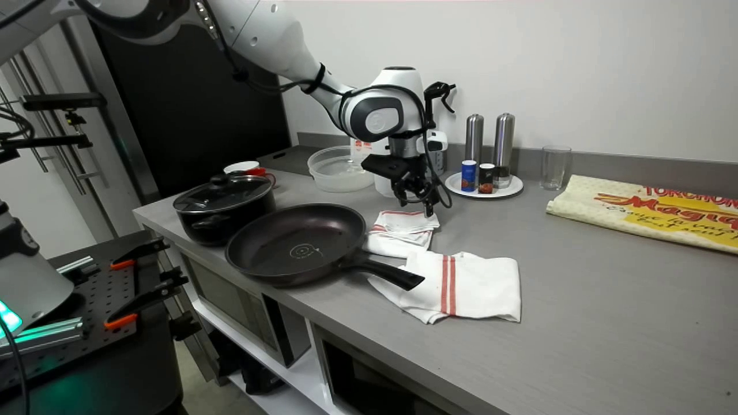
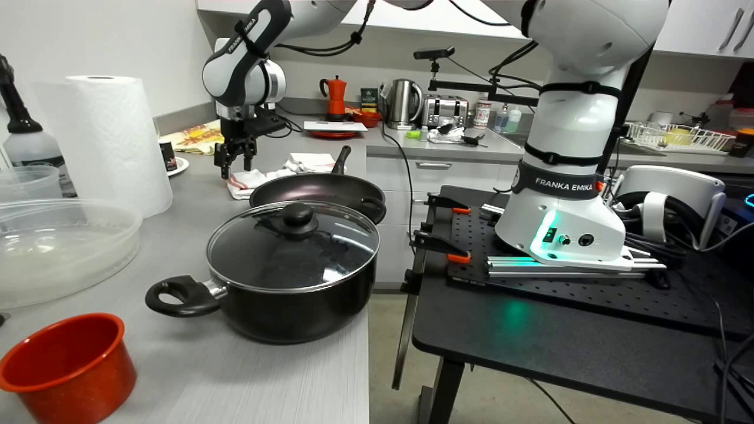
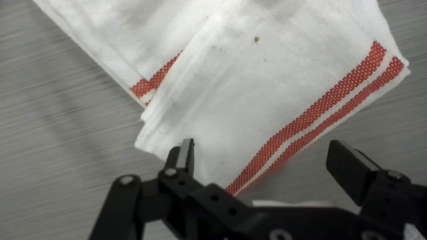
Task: Pick up the kitchen towel from the counter and wipe the pan
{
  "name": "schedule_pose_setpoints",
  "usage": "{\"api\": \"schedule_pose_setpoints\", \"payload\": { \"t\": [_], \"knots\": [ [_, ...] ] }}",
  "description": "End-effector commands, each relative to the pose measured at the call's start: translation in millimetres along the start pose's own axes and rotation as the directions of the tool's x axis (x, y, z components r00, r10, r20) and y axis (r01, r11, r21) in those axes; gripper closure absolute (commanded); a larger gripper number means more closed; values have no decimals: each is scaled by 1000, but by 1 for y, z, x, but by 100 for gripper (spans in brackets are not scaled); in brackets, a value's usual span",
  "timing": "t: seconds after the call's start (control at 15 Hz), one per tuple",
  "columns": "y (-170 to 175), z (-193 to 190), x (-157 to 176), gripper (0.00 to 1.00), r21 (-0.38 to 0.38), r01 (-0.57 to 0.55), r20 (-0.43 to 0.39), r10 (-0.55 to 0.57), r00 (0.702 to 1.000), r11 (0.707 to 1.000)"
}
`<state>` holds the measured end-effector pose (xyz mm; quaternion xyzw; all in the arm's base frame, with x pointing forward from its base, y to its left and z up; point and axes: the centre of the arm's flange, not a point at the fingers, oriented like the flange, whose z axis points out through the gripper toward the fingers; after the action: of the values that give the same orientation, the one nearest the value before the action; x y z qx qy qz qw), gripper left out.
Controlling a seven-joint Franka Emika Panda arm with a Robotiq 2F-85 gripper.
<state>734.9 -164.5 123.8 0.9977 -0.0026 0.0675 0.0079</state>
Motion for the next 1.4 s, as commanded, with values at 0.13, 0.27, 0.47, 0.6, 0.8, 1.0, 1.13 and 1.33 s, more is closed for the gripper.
{"api": "schedule_pose_setpoints", "payload": {
  "t": [0.13, 0.27, 0.47, 0.6, 0.8, 1.0, 1.13, 1.33],
  "knots": [
    [-4, 26, -12, 0, -28, 6, 3, -6, 1000, 1000],
    [-5, 32, -16, 0, -32, 16, -5, -16, 1000, 999],
    [-4, 38, -23, 0, -34, 23, -14, -24, 1000, 999],
    [-4, 39, -24, 12, -35, 23, -23, -24, 999, 999],
    [-5, 42, -26, 40, -33, 20, -37, -21, 999, 999],
    [-6, 46, -29, 66, -32, 18, -44, -20, 999, 999],
    [-9, 32, -25, 81, -48, 42, -52, -44, 998, 998],
    [-9, 25, -23, 99, -33, 28, -70, -30, 997, 999]
  ]
}}
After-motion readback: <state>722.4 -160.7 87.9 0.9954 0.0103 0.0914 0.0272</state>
